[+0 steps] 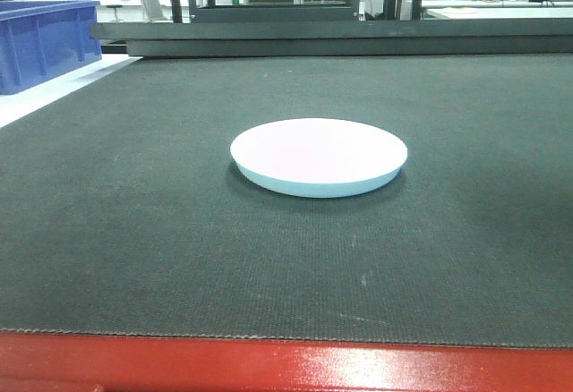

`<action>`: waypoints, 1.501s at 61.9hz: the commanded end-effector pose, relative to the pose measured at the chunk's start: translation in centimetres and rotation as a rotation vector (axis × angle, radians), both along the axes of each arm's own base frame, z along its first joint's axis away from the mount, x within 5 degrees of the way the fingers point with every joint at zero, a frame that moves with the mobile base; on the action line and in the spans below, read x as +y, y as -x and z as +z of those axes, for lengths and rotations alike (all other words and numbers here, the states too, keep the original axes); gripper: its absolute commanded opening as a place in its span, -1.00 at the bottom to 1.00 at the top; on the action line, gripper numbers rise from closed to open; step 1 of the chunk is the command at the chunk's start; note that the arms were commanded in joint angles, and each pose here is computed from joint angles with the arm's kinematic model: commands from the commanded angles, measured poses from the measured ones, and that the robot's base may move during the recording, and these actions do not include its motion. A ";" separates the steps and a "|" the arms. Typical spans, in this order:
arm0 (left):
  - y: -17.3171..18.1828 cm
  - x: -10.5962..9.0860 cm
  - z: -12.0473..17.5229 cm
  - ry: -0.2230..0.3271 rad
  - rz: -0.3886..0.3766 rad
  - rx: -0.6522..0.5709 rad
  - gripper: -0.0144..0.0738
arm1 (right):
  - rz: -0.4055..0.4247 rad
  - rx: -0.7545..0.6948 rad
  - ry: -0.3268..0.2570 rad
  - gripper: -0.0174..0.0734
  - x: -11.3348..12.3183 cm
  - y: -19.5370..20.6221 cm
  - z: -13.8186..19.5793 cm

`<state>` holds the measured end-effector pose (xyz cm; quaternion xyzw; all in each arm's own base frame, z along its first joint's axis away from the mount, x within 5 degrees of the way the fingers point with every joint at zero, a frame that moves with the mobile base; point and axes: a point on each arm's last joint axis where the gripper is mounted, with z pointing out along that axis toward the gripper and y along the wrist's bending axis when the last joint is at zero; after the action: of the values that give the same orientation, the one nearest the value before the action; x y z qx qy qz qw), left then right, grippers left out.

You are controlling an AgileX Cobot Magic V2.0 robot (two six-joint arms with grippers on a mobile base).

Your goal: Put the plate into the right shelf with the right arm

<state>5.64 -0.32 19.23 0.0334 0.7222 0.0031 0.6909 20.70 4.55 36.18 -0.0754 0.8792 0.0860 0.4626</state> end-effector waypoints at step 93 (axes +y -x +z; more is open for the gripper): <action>0.1 0.1 0.7 0.009 0.013 -0.090 -0.78 | 0.037 0.158 0.098 0.12 10.8 -19.0 -13.7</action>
<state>5.64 -0.32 19.23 0.0334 0.7222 0.0031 0.6909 39.16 15.17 19.22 -0.0996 0.9395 0.0424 0.3250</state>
